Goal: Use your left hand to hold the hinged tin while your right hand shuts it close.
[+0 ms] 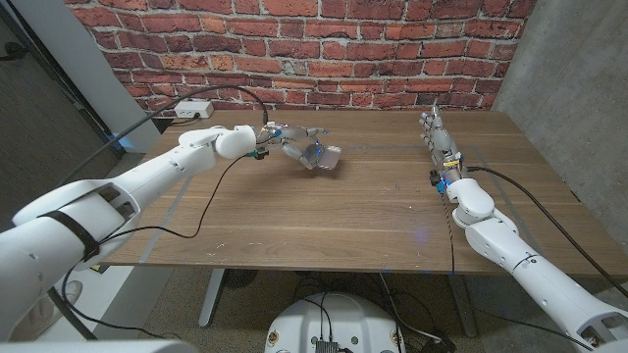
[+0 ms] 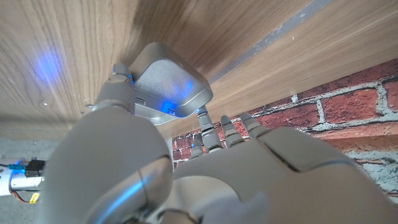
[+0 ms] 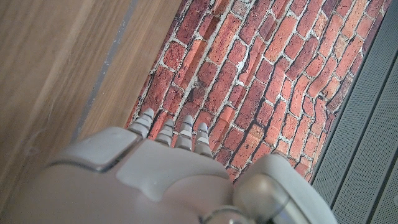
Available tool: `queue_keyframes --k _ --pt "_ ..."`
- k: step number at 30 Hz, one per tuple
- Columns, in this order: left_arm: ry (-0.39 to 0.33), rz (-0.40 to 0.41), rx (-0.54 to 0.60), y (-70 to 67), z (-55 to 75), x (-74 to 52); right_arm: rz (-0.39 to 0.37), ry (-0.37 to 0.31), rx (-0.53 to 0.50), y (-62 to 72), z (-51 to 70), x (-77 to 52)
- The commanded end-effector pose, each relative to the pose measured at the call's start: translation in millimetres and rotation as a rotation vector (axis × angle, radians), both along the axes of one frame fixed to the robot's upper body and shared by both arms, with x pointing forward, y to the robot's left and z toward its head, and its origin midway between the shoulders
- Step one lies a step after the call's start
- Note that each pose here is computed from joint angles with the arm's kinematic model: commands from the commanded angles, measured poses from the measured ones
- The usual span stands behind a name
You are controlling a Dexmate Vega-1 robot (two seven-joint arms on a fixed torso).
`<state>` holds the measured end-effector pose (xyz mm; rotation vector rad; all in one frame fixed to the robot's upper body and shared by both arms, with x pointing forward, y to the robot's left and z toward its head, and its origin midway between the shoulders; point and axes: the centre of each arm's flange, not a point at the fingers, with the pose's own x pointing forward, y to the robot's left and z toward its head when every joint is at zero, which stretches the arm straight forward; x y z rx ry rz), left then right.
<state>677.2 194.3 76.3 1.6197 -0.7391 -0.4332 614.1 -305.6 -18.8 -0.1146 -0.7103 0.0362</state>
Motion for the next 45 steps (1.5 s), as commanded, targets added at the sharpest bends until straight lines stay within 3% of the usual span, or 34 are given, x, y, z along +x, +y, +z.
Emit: queue_keyframes --k 1,19,36,45 --pt "0.047 -0.004 -0.188 3.8 -1.9 -2.5 0.010 -0.011 -0.023 -1.9 5.3 0.5" --pt "0.099 -0.027 -0.481 -13.4 1.1 -4.5 -0.030 -0.042 -0.060 -5.5 8.0 -1.7" --pt "0.109 -0.051 -0.521 -28.0 -2.0 -4.3 -0.042 -0.034 -0.042 -13.5 0.5 -2.4" --pt "0.125 -0.054 -0.548 -27.5 -6.7 -3.1 -0.041 -0.032 -0.064 -12.8 3.2 -1.1"
